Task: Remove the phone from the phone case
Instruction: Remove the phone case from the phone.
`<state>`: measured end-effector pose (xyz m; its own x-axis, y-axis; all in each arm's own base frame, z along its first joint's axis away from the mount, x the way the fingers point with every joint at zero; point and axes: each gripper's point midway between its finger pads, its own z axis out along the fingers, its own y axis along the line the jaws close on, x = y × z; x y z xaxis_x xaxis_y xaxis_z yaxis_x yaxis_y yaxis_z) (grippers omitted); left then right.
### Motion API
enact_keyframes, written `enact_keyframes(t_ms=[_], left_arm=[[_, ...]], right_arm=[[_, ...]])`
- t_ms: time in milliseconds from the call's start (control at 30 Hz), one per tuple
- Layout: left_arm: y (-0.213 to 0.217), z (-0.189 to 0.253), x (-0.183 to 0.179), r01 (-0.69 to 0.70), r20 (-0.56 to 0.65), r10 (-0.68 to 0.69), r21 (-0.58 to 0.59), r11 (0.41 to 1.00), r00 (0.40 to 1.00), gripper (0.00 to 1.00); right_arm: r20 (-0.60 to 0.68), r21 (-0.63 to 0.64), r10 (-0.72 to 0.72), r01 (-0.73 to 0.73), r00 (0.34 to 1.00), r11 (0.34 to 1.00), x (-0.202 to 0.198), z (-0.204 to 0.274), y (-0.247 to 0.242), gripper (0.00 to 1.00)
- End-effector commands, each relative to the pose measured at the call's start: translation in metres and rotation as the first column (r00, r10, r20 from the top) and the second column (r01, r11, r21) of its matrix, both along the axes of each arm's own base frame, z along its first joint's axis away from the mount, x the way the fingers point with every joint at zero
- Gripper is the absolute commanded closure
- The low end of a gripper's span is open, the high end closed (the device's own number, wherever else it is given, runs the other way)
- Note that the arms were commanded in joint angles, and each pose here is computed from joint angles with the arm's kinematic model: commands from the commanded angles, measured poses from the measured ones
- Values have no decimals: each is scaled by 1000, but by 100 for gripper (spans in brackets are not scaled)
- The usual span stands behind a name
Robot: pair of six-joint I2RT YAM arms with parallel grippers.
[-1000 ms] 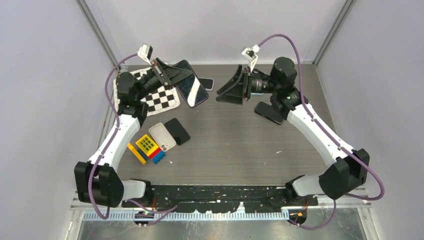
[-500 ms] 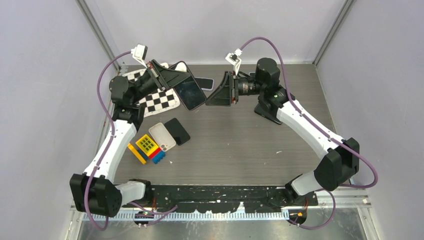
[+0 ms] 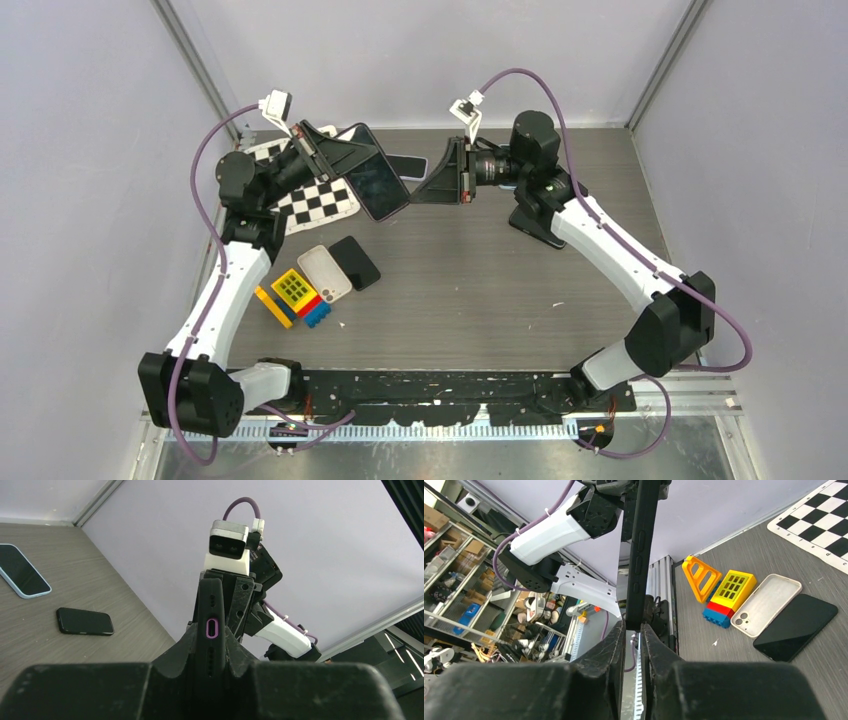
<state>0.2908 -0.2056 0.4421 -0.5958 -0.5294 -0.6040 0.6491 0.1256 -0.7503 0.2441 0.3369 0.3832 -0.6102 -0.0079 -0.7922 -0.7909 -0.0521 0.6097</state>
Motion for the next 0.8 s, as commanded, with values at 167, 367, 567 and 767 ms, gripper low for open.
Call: enact_keyframes(t_ms=[167, 367, 567, 767], left_arm=[[6, 38, -24, -1, 96, 8, -68, 998, 995, 100], [7, 46, -30, 5, 112, 5, -84, 996, 994, 100], [8, 49, -33, 25, 119, -10, -119, 993, 993, 100], [7, 42, -26, 12, 91, -2, -117, 993, 996, 100]], right_arm=[[30, -87, -103, 105, 994, 991, 20, -11, 3, 97], [28, -263, -302, 298, 953, 917, 58, -57, -5, 99], [26, -346, -500, 477, 866, 808, 92, -81, -17, 99], [8, -405, -590, 542, 808, 736, 104, -101, -22, 99]])
